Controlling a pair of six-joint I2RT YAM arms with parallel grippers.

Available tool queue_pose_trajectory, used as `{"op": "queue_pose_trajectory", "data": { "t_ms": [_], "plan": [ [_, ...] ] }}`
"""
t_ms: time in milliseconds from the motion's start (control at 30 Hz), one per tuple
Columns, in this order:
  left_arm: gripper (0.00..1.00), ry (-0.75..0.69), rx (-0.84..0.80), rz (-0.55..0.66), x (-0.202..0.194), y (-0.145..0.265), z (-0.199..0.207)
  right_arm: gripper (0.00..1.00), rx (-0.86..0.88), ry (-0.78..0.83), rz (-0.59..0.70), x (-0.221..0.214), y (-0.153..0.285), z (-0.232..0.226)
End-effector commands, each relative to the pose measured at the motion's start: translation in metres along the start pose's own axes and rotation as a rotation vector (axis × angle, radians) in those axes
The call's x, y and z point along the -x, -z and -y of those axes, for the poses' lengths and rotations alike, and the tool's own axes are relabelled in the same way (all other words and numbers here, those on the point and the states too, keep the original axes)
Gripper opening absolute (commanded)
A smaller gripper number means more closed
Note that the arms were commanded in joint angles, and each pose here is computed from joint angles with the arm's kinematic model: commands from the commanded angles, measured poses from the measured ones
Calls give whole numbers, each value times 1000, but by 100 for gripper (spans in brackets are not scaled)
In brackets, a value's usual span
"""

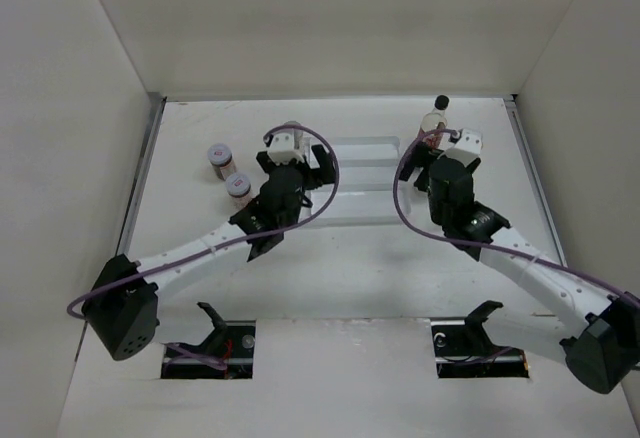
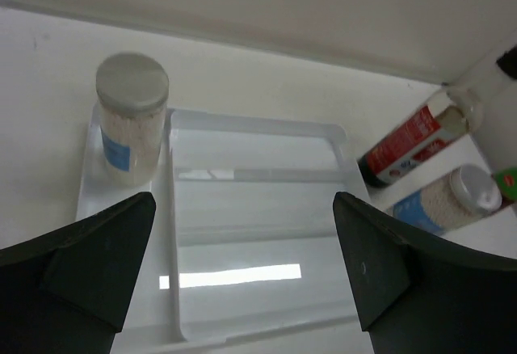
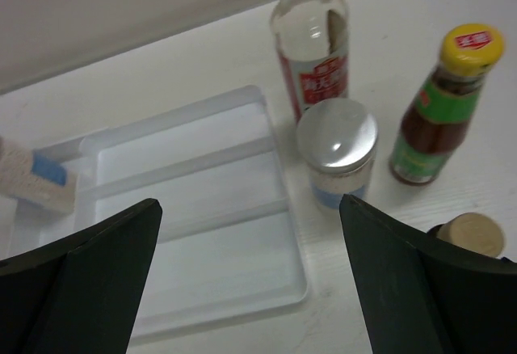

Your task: Organize the condiment bottles

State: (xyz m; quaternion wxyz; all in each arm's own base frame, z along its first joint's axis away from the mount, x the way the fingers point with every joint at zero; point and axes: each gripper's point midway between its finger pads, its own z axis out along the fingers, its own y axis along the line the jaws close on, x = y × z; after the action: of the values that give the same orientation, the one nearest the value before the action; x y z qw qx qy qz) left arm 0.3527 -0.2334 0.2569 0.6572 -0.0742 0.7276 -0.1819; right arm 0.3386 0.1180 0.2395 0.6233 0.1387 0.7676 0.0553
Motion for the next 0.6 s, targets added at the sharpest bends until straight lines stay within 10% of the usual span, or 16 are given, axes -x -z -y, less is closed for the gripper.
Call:
{"op": "queue_pose_trajectory", "data": {
  "t_ms": [0, 567],
  "plan": [
    [94, 55, -79, -41, -24, 26, 6, 99, -163, 39, -17, 12, -11, 33],
    [94, 126, -253, -24, -62, 105, -19, 100, -207, 63, -160, -5, -84, 48]
  ]
}}
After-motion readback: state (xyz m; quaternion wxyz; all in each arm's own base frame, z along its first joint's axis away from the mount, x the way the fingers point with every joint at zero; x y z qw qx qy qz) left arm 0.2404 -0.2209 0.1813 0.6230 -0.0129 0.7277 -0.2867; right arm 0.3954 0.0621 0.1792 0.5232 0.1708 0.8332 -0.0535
